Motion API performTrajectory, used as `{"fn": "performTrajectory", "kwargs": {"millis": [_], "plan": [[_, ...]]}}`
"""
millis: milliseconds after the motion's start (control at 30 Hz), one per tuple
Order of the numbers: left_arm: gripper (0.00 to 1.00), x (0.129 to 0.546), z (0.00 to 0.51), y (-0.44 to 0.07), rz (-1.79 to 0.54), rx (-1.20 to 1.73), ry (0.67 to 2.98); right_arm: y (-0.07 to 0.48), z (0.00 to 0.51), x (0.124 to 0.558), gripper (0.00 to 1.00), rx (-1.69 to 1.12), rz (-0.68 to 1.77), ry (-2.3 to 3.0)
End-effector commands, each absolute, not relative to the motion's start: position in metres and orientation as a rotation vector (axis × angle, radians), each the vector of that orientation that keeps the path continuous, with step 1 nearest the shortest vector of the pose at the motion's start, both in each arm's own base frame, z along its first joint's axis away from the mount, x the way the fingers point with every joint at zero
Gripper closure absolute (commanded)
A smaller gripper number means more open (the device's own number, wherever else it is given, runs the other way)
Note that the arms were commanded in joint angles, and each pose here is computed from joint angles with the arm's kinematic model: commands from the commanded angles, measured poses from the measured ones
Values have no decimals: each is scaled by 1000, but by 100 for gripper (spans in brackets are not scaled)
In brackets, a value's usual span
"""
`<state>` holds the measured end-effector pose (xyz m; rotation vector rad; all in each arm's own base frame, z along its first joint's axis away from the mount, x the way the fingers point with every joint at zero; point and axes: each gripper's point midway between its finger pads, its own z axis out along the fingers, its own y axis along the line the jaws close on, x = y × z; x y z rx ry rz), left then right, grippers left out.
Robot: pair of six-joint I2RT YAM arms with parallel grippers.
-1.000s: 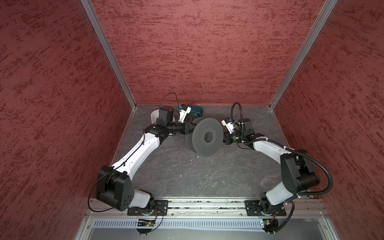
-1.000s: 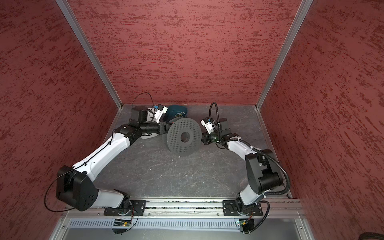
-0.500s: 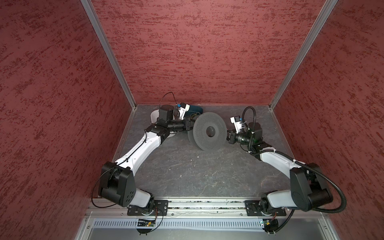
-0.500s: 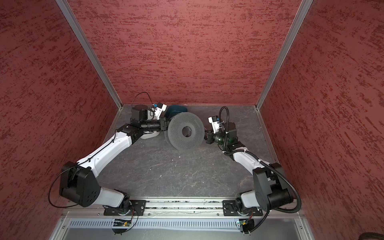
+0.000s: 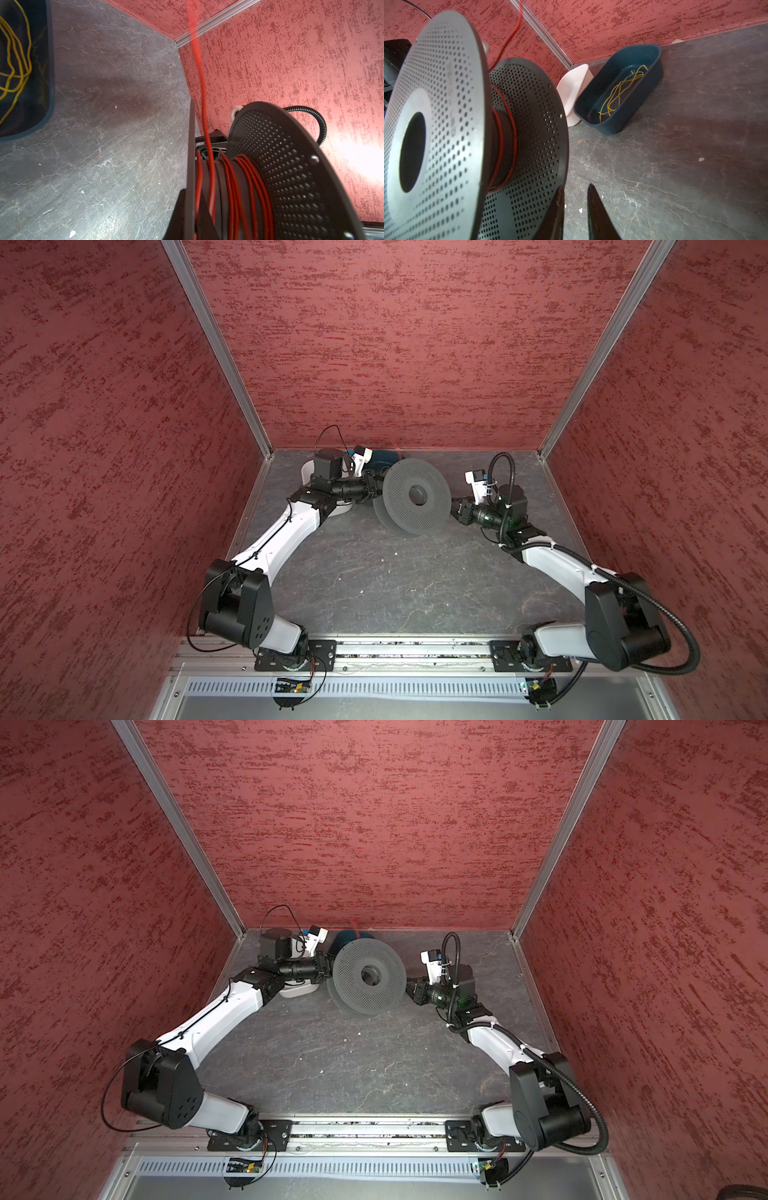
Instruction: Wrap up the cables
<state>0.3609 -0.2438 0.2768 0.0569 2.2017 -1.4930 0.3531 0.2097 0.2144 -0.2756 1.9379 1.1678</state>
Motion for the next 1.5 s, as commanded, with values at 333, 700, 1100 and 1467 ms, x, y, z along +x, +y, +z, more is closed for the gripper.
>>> {"fn": "performTrajectory", "kwargs": {"millis": [333,700,1100,1467], "plan": [[100,368,292,-242,-1619,53,2138,199,225,359,67,-207,1078,1951],[100,369,290,-241,-1695,59,2116,197,238,343,50,-236,1084,1942],[100,380,278,-238,-1748,14,2121,185,252,334,40,-102,1171,1990],[100,390,267,-241,-1813,-2,2115,186,276,314,40,-82,1477,1870]]}}
